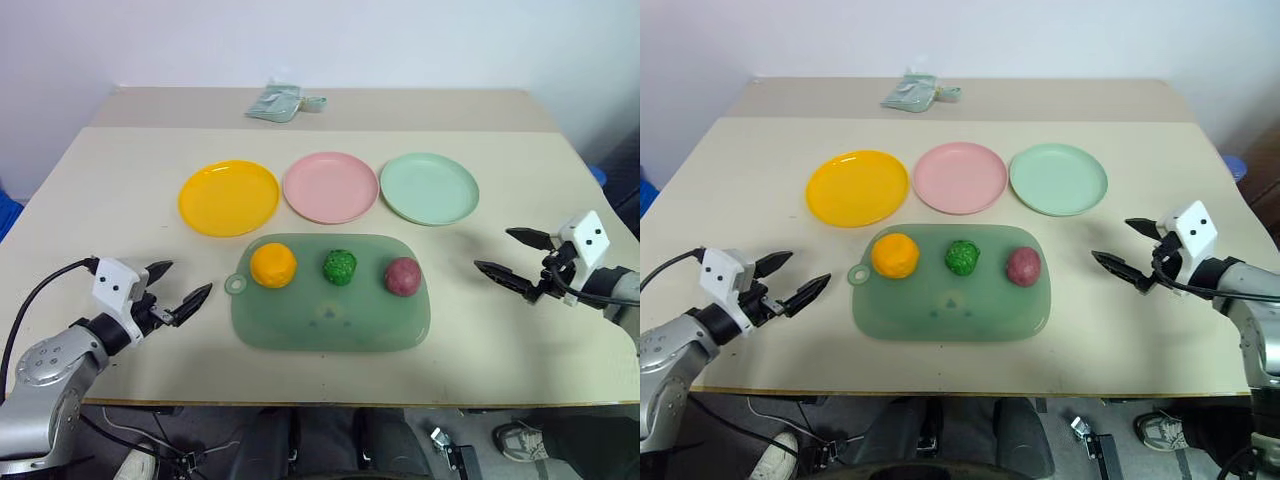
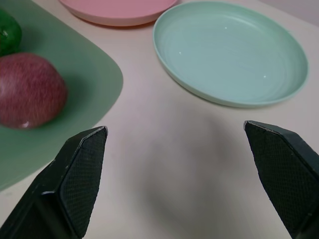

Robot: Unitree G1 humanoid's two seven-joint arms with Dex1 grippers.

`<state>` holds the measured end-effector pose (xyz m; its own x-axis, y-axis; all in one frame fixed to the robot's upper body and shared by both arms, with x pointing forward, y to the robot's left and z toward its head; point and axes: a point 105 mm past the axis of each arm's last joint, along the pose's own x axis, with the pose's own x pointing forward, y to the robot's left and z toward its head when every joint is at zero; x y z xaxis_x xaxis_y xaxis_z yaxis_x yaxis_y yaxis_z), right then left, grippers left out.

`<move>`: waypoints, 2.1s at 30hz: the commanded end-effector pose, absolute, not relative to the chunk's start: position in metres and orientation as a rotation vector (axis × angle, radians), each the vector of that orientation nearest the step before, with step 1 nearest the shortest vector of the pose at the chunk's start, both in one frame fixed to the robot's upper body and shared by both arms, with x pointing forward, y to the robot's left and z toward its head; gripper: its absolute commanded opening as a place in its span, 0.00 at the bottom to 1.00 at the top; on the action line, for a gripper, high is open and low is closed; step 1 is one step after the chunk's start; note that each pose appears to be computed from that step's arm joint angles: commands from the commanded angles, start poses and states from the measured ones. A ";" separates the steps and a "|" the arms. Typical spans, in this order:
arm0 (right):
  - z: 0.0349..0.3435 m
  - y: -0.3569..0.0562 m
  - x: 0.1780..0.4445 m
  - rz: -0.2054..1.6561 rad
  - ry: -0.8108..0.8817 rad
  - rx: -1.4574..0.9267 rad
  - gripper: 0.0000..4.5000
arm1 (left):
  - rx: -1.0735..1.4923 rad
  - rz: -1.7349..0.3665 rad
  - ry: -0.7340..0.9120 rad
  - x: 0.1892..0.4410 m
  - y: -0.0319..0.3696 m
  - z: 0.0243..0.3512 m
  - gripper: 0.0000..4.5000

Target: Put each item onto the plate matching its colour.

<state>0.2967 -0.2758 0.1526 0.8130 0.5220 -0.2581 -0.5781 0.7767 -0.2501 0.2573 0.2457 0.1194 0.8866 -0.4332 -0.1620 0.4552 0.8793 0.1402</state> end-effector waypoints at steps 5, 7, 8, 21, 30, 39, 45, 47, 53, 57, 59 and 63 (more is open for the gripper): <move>0.166 -0.259 0.308 0.628 0.119 -0.350 1.00 | 0.176 -0.421 0.075 0.245 0.249 0.133 1.00; 0.168 -0.257 0.312 0.624 0.104 -0.352 1.00 | 0.165 -0.405 0.065 0.245 0.251 0.136 1.00; 0.168 -0.256 0.313 0.622 0.100 -0.353 1.00 | 0.162 -0.401 0.063 0.245 0.252 0.137 1.00; 0.182 -0.261 0.326 0.516 -0.004 -0.303 1.00 | 0.054 -0.532 -0.005 0.261 0.209 0.158 1.00; 0.195 -0.227 0.297 0.722 -0.014 -0.297 1.00 | 0.115 -0.686 0.013 0.278 0.161 0.154 1.00; 0.183 -0.176 0.270 0.914 -0.004 -0.278 1.00 | 0.201 -0.717 0.096 0.299 0.144 0.125 1.00; 0.178 -0.169 0.266 0.939 0.008 -0.266 1.00 | 0.153 -0.752 0.112 0.299 0.135 0.117 0.94; 0.178 -0.170 0.267 0.938 0.010 -0.269 1.00 | 0.150 -0.749 0.109 0.299 0.135 0.117 0.80; 0.177 -0.176 0.268 0.920 0.018 -0.286 1.00 | 0.102 -0.688 0.058 0.307 0.143 0.129 0.68; 0.178 -0.177 0.270 0.911 0.011 -0.290 1.00 | 0.033 -0.539 -0.051 0.324 0.163 0.154 0.68; 0.180 -0.175 0.273 0.905 -0.002 -0.293 1.00 | 0.031 -0.389 -0.105 0.341 0.183 0.168 0.68; 0.182 -0.171 0.280 0.891 -0.025 -0.287 1.00 | 0.023 -0.155 -0.111 0.372 0.211 0.179 0.68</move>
<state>0.2772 -0.1731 0.1759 0.6257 0.7700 -0.1247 -0.7727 0.5898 -0.2348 0.3675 0.1988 0.1714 0.9681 -0.2362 0.0832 0.2354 0.9717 0.0189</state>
